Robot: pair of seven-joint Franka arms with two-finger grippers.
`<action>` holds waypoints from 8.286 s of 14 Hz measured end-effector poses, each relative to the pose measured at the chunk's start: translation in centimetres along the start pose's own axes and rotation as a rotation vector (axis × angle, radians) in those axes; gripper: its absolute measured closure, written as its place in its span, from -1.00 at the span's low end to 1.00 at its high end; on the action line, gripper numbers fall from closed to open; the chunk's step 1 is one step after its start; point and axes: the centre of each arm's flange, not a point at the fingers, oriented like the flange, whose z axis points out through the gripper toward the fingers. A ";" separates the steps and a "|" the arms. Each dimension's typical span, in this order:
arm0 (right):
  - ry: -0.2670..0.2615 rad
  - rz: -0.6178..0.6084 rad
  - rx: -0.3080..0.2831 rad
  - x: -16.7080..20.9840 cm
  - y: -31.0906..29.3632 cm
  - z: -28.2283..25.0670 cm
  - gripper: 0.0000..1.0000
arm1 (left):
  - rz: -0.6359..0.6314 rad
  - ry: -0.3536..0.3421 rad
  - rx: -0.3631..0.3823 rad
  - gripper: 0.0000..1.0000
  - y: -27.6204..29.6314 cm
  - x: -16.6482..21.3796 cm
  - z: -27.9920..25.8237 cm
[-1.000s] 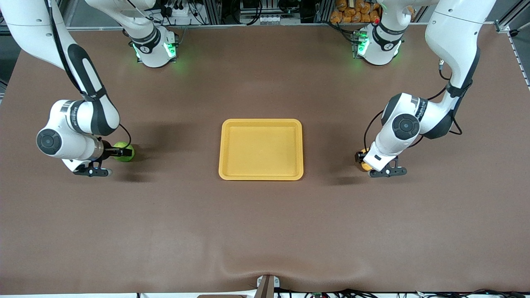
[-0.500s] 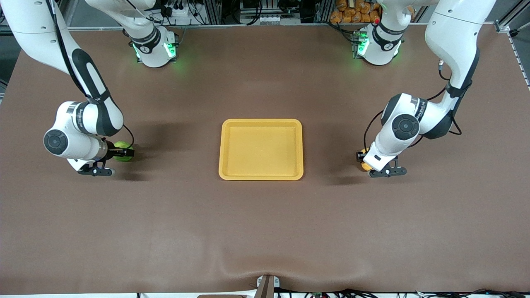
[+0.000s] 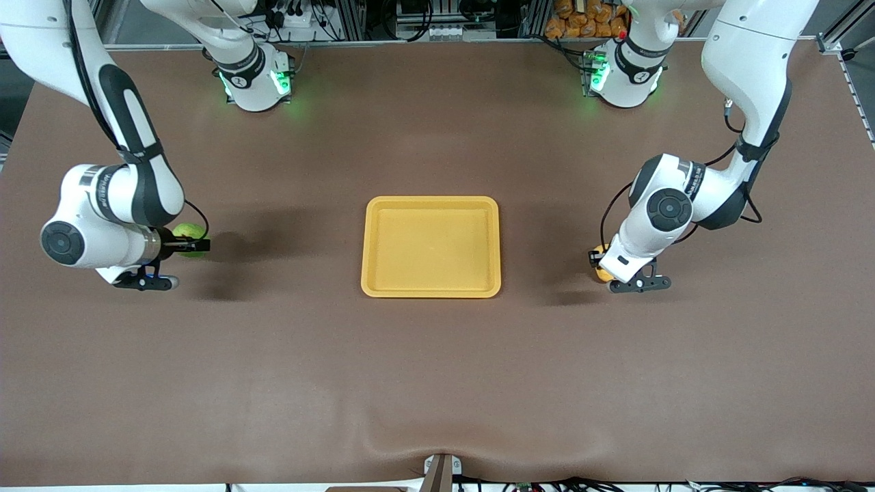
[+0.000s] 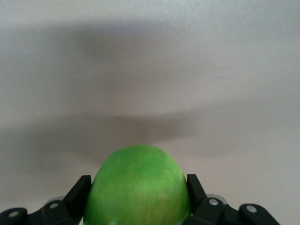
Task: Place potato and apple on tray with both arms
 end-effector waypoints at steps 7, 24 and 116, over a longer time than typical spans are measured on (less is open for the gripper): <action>-0.066 -0.057 -0.011 -1.2 -3.3 -6.8 -0.74 | 0.056 0.002 0.027 0.11 3.3 -0.1 -3.2; -0.051 -0.011 0.076 -4.8 -18.7 -9.7 -0.74 | 0.189 0.116 -0.082 0.11 23.0 -4.3 -10.5; 0.074 0.169 0.165 -11.0 -13.1 -28.1 -1.00 | 0.033 -0.028 -0.004 -1.00 -12.4 -5.9 -43.9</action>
